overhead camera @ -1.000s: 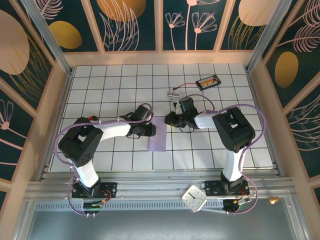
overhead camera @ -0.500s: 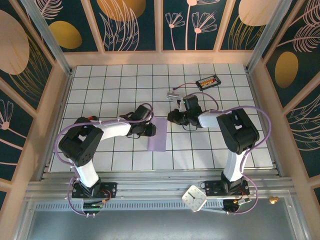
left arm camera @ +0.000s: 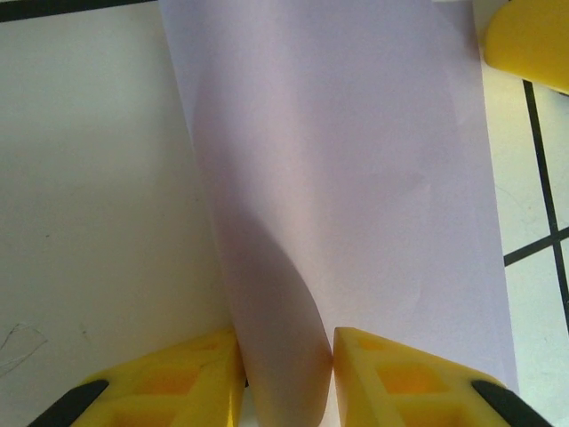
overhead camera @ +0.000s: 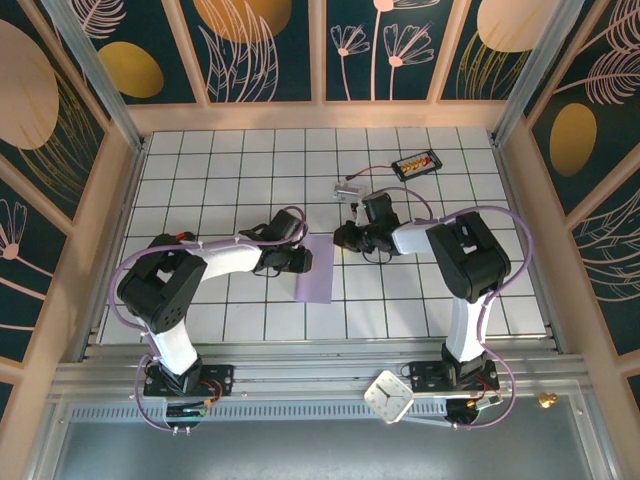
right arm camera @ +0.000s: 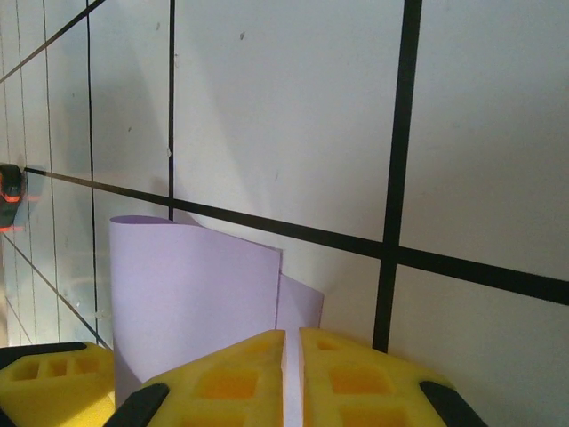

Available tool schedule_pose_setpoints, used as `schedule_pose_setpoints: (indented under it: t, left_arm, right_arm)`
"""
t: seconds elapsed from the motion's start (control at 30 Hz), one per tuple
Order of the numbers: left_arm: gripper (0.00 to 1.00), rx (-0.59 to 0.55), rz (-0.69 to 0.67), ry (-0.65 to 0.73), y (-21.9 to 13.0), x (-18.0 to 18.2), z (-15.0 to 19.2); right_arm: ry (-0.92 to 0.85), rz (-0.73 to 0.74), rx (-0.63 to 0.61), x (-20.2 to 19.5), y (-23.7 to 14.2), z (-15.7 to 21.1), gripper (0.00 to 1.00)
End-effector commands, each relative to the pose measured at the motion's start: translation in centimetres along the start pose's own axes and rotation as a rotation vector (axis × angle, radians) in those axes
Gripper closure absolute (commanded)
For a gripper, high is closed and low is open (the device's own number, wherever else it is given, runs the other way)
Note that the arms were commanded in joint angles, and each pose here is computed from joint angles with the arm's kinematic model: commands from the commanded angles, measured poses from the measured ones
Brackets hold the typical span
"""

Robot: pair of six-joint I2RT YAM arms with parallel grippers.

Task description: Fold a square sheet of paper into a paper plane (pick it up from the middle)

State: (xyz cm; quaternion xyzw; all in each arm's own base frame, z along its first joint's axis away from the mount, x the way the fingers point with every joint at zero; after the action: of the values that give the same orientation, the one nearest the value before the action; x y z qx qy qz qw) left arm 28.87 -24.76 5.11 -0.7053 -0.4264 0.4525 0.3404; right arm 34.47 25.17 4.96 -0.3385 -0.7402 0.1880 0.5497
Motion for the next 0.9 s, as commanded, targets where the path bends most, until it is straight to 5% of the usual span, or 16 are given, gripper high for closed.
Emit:
schedule_pose_setpoints:
  t: [0.0,0.87]
  left_arm:
    - [0.67,0.072,0.026,0.032,0.94,-0.29,0.97]
    - [0.63,0.1,0.048,0.063,1.53,-0.84,0.69]
  right_arm:
    - [-0.011,0.008,0.016,-0.33,0.96,0.13,0.87]
    - [-0.016,0.003,0.016,-0.4,0.93,-0.58,0.9]
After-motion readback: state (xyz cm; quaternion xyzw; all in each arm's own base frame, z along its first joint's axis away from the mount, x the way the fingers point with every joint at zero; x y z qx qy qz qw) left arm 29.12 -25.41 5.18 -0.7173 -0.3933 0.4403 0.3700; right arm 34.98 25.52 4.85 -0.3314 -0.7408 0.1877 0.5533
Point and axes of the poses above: each hand's point on the last joint's axis, 136 mm out from that joint toward the fingers, its own y axis out along the fingers, its own x axis along the line the jaws close on, z = x × y, the point moved 4 cm from there along -y, back along the fingers, and after that the axes turned 2 degrees about -y, right-handed, at the moved point
